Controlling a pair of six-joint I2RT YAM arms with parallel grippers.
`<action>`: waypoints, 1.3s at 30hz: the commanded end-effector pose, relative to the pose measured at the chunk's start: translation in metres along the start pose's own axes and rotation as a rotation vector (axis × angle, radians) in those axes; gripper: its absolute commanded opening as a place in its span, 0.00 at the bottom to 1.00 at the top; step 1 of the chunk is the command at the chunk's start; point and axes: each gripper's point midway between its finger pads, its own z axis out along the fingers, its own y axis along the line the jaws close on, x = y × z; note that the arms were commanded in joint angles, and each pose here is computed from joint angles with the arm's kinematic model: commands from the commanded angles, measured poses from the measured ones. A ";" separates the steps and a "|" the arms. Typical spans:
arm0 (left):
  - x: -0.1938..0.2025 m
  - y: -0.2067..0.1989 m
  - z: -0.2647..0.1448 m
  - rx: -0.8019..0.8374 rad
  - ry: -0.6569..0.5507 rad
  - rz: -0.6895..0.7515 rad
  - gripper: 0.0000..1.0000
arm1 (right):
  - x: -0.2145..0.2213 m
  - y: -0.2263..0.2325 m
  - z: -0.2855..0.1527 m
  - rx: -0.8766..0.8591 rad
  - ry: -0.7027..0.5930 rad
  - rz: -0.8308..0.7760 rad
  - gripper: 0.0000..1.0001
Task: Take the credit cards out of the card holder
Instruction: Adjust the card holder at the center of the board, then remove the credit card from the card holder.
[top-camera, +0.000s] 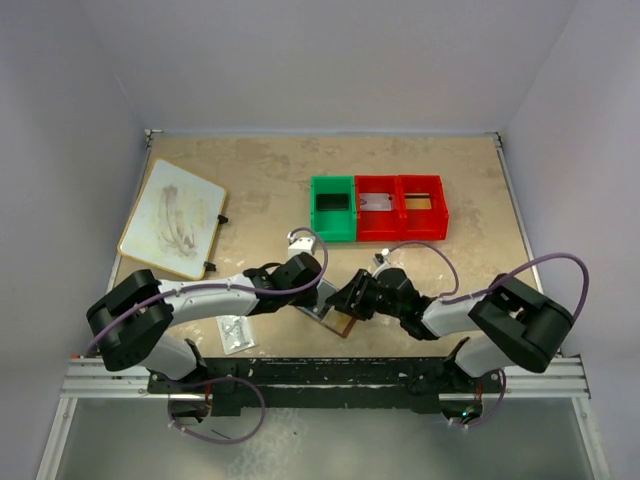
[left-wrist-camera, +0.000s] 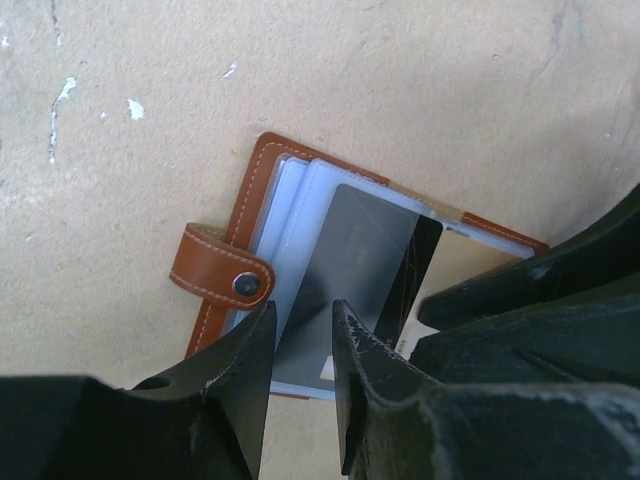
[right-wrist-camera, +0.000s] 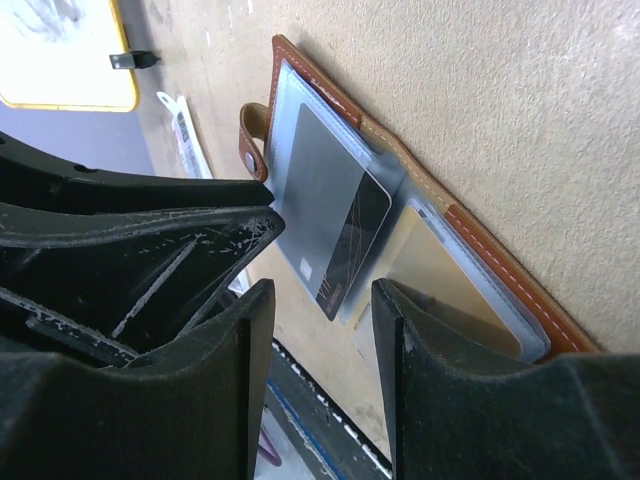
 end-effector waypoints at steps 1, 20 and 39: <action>-0.023 -0.026 -0.008 0.105 -0.063 0.006 0.27 | 0.003 -0.002 0.002 -0.032 -0.001 0.043 0.47; 0.017 0.010 0.012 -0.020 0.048 0.056 0.19 | 0.001 -0.001 0.009 -0.090 -0.016 0.075 0.04; 0.026 0.012 0.011 0.002 0.065 0.078 0.17 | 0.008 -0.019 -0.008 -0.025 -0.007 0.093 0.19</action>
